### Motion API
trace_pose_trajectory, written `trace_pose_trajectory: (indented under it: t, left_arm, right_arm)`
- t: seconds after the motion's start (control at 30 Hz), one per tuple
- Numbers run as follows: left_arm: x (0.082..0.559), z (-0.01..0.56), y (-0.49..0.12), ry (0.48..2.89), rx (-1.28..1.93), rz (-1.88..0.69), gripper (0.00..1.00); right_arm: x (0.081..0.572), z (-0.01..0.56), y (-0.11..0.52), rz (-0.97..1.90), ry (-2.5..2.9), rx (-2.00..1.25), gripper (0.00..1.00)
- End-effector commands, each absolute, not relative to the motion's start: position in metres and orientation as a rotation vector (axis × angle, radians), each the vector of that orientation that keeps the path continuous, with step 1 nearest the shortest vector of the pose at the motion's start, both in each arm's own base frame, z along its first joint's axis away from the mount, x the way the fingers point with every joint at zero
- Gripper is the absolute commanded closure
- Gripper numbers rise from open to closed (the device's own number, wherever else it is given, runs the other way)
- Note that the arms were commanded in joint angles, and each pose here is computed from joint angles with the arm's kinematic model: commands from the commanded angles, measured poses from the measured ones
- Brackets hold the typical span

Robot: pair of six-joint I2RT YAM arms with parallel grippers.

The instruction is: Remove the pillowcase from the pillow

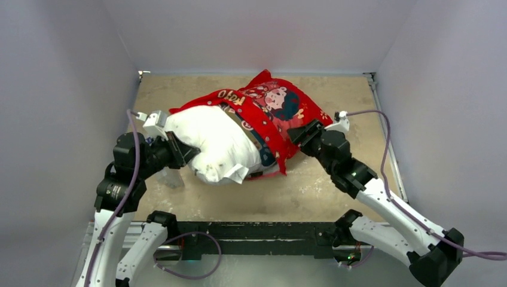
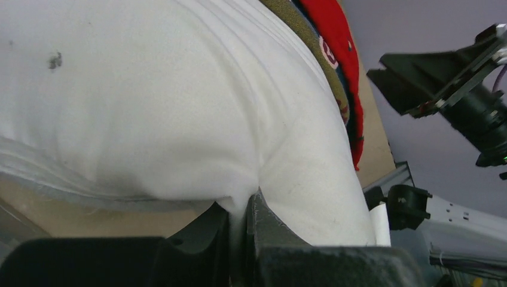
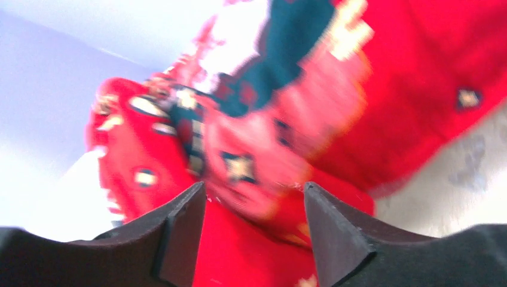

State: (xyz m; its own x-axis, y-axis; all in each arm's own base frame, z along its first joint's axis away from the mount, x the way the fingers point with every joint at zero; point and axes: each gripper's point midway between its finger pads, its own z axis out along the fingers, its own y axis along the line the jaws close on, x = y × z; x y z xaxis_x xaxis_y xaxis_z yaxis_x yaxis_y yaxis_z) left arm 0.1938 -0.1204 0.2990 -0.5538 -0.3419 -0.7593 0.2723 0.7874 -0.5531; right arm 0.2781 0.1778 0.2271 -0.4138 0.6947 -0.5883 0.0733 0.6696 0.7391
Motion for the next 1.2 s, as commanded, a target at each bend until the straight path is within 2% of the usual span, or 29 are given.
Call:
trace_pose_trajectory:
  t: [0.0, 0.1, 0.4, 0.57, 0.7, 0.83, 0.97, 1.03, 1.07, 1.13, 1.17]
  left_arm:
    - [0.18, 0.3, -0.15, 1.961, 0.112, -1.015, 1.0]
    - [0.167, 0.289, -0.159, 1.971, 0.152, -1.1, 1.0]
    - [0.152, 0.24, -0.159, 2.06, 0.087, -1.148, 1.0]
    - [0.147, 0.225, -0.159, 2.089, 0.071, -1.162, 1.0]
    - [0.145, 0.221, -0.158, 2.102, 0.083, -1.15, 1.0]
    - [0.144, 0.217, -0.158, 2.115, 0.087, -1.141, 1.0]
    - [0.143, 0.213, -0.158, 2.124, 0.101, -1.143, 1.0]
    - [0.141, 0.212, -0.158, 2.132, 0.109, -1.14, 1.0]
    - [0.14, 0.211, -0.157, 2.134, 0.116, -1.138, 1.0]
    - [0.136, 0.212, -0.157, 2.134, 0.134, -1.132, 1.0]
    - [0.134, 0.213, -0.156, 2.132, 0.138, -1.127, 1.0]
  right_arm:
    - [0.278, 0.324, 0.182, 0.838, 1.687, 0.33, 0.3]
    - [0.281, 0.354, 0.195, 0.834, 1.64, 0.18, 0.18]
    - [0.319, 0.362, 0.29, 0.73, 1.706, -0.123, 0.1]
    - [0.343, 0.356, 0.35, 0.658, 1.7, -0.303, 0.09]
    - [0.365, 0.326, 0.385, 0.563, 1.734, -0.428, 0.08]
    - [0.373, 0.272, 0.421, 0.513, 1.826, -0.552, 0.08]
    - [0.384, 0.229, 0.432, 0.45, 1.889, -0.56, 0.09]
    - [0.394, 0.204, 0.426, 0.378, 1.946, -0.524, 0.18]
    - [0.402, 0.195, 0.417, 0.329, 1.966, -0.477, 0.27]
    - [0.418, 0.184, 0.396, 0.268, 1.999, -0.374, 0.57]
    - [0.429, 0.184, 0.381, 0.255, 2.008, -0.31, 0.76]
